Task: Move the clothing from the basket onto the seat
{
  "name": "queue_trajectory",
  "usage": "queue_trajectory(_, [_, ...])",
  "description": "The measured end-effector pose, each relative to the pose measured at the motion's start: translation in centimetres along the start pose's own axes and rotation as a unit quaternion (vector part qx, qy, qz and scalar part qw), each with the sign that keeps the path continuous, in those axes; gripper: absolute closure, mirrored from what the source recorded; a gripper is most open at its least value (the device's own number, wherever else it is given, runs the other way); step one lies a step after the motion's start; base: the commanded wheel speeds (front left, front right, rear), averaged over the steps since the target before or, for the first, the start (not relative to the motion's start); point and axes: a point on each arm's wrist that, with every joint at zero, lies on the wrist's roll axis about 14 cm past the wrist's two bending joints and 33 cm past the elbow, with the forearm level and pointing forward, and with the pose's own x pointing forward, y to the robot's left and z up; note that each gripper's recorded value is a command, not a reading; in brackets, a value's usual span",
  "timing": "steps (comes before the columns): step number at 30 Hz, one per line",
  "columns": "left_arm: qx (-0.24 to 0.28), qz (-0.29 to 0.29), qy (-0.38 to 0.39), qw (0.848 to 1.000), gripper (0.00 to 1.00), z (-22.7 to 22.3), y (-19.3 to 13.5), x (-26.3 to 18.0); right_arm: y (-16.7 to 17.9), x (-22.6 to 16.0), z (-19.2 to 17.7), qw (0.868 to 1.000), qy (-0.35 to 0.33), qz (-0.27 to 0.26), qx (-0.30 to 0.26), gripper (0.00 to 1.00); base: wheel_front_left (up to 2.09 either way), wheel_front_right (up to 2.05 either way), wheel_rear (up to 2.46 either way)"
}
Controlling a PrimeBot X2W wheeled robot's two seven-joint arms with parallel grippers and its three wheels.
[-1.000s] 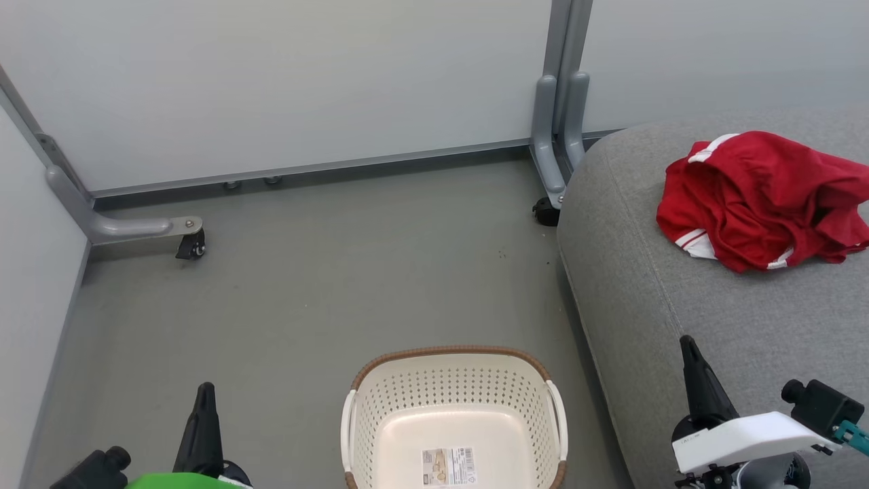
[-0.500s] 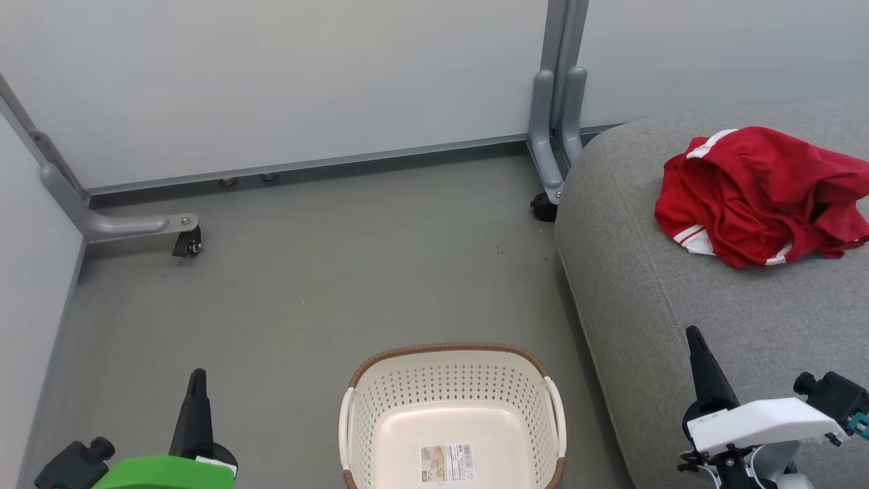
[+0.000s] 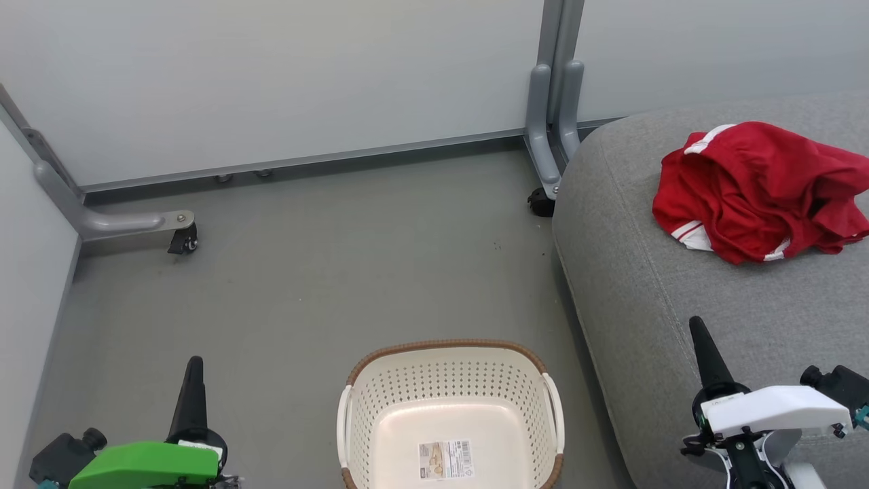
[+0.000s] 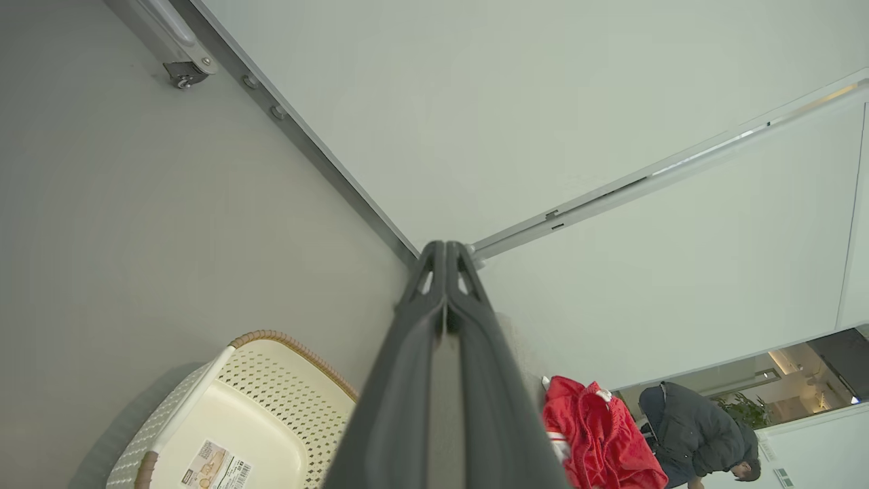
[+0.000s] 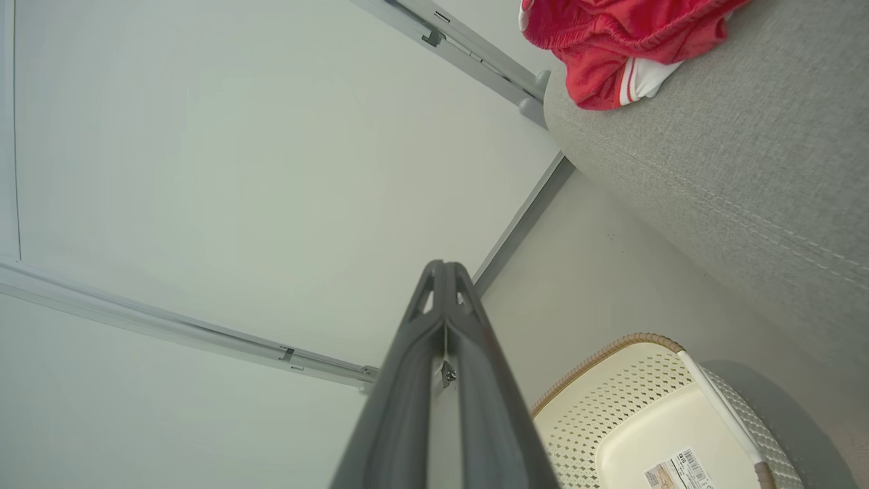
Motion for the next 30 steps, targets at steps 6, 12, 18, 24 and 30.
queue_trajectory(6, [-0.031,-0.003,0.002,1.0,1.0,0.1,-0.3,0.5,-0.3,0.2,0.2,0.999,0.0,-0.006,0.032,1.0,0.0,0.0,0.0])
queue_trajectory(12, [-0.058,-0.005,0.003,0.998,1.0,0.3,-0.4,0.9,-0.3,0.5,0.5,0.998,-0.003,-0.006,0.062,1.0,0.0,0.0,0.0])
queue_trajectory(18, [-0.086,-0.005,0.003,0.996,1.0,0.4,-0.5,1.2,-0.5,0.6,0.7,0.996,-0.003,-0.009,0.09,1.0,0.0,0.0,0.0])
queue_trajectory(24, [-0.112,-0.007,0.006,0.994,1.0,0.4,-0.6,1.5,-0.5,0.9,0.9,0.993,-0.004,-0.009,0.117,1.0,0.0,0.0,0.0])
queue_trajectory(30, [-0.136,-0.01,0.009,0.991,1.0,0.4,-0.8,1.9,-0.7,1.0,1.1,0.99,-0.006,-0.011,0.143,1.0,0.0,0.0,0.0])
